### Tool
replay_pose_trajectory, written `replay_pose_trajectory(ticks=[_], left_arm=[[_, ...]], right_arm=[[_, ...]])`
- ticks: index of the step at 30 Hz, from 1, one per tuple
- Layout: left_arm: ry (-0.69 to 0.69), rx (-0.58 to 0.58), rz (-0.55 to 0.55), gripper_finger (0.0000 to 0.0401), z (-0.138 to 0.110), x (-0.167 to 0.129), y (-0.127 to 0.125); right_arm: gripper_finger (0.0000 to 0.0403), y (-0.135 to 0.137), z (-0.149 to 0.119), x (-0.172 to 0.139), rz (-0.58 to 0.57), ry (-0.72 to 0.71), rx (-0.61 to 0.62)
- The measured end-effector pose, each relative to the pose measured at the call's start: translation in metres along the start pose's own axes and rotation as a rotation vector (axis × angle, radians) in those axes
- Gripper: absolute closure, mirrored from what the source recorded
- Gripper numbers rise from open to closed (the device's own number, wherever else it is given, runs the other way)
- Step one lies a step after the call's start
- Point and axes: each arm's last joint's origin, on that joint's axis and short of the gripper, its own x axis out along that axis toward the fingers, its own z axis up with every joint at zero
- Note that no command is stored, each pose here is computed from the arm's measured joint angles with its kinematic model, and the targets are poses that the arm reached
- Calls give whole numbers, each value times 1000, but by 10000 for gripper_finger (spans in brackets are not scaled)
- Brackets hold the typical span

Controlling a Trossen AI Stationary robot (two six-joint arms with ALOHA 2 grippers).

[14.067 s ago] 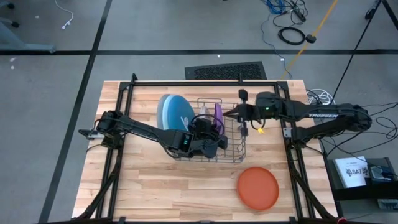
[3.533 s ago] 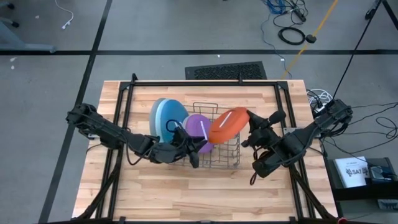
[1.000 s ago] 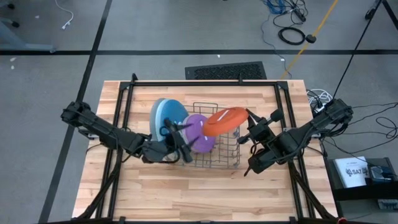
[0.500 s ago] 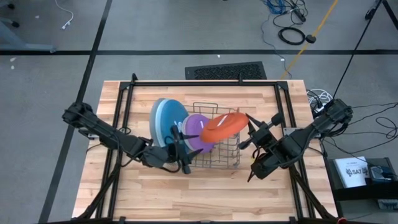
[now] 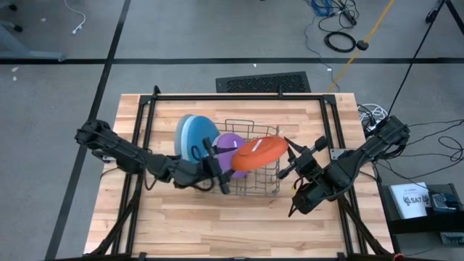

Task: Sort dishes
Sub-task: Put the orange plate into the dish rack

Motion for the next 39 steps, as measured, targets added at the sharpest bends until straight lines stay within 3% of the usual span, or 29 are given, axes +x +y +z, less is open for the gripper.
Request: replay_pose_trajectory(ticks=[3,6,11,14,20,28,32,39], left_arm=[[30,15,43,153,-8,8,-2],[56,61,90,186,-12,10,-3],[46,128,123,305,-8,9,-1],[57,143,180,374,-6,8,4],[94,381,196,379,-5,5,2],[128,778,97,379,-11,5,-3],[216,966,29,379,-16,7,-3],[304,1172,-23,379,-8,6,3]], right_arm=[[403,2,-1,0,1,2,-5],[403,3,-1,0,2,0,2],[398,3,-1,-2,9,-3,-52],[388,4,-1,-4,25,5,-143],[356,6,-5,-7,145,102,-307],[293,14,-15,-18,531,409,-394],[282,16,-18,-29,710,530,-406],[291,13,-16,-35,723,501,-398]])
